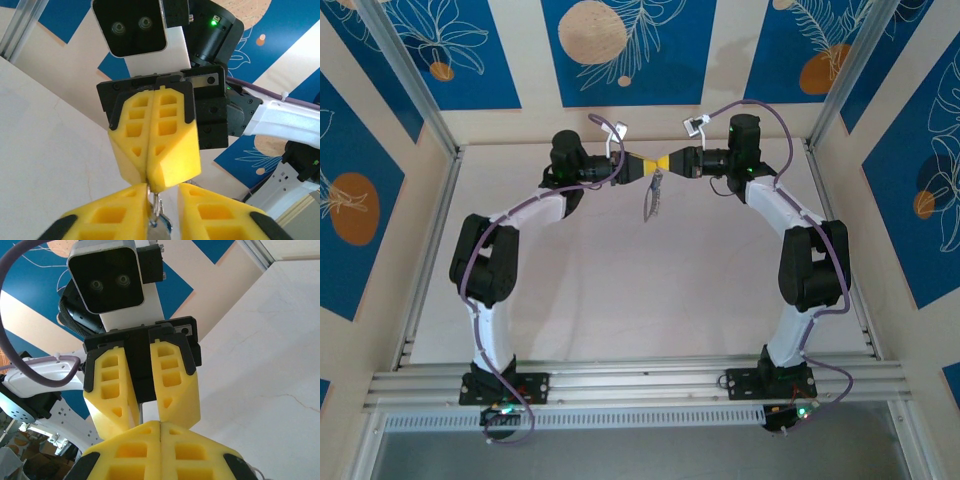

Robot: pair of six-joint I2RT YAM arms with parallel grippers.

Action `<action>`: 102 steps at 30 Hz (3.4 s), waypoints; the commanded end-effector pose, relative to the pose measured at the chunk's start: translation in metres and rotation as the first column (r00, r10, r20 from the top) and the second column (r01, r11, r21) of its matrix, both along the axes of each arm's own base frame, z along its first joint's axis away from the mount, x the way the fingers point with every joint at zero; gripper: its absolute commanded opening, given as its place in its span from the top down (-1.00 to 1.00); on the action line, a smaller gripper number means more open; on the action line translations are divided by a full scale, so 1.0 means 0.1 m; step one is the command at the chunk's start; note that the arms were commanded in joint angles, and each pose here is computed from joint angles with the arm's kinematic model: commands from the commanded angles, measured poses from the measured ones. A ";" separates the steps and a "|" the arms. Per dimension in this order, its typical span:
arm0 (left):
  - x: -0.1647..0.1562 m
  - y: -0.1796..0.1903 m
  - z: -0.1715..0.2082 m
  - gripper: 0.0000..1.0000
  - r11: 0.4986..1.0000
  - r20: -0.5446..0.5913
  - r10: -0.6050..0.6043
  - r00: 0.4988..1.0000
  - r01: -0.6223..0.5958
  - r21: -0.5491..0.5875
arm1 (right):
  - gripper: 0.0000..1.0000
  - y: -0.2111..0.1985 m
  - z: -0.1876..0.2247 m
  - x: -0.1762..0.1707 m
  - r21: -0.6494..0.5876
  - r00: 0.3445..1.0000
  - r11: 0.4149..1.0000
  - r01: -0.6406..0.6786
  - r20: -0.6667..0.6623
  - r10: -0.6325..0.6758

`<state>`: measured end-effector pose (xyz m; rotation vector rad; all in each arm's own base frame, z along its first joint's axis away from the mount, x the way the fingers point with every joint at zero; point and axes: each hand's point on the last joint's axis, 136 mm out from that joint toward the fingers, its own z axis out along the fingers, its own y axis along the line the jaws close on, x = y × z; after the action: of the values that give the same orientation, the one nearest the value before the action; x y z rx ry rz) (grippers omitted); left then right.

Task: Put the keys on the keyring

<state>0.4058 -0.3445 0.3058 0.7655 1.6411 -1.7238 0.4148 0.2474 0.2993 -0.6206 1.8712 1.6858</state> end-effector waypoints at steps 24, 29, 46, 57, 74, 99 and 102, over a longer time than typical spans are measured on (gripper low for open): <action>-0.18 -0.12 0.12 1.00 0.999 0.059 -0.036 0.998 0.038 -0.029 | 0.53 -0.10 0.15 0.12 0.021 0.997 0.997 0.068 -0.024 -0.068; -0.19 -0.09 0.23 1.00 0.999 0.071 0.037 0.997 -0.035 -0.037 | 0.25 -0.41 0.26 0.11 0.021 0.971 0.972 0.235 -0.041 -0.234; -0.39 -0.02 0.36 1.00 0.996 0.036 0.089 0.995 -0.088 -0.036 | 0.18 -0.39 0.10 -0.50 0.020 0.918 0.924 0.382 0.105 -0.382; -0.44 -0.06 0.36 1.00 0.997 0.031 0.063 0.998 -0.062 -0.034 | 0.19 -0.26 0.13 -0.45 0.060 0.942 0.948 0.312 0.111 -0.317; -0.48 -0.15 0.42 1.00 0.997 0.043 0.054 0.998 -0.052 -0.049 | 0.70 -0.18 0.07 -0.42 0.112 0.969 0.966 0.232 0.063 -0.240; -0.47 -0.15 0.48 1.00 0.996 0.051 0.062 0.997 -0.058 -0.060 | 0.40 -0.38 0.02 -0.60 0.119 0.951 0.946 0.300 0.037 -0.306; -0.47 -0.15 0.48 1.00 0.997 0.051 0.061 0.997 -0.058 -0.059 | 0.40 -0.33 0.07 -0.63 0.124 0.954 0.950 0.287 0.053 -0.295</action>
<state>0.3654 -0.3592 0.3229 0.6825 1.6502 -1.6979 0.3608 0.2112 0.2885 -0.2841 1.7618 1.5484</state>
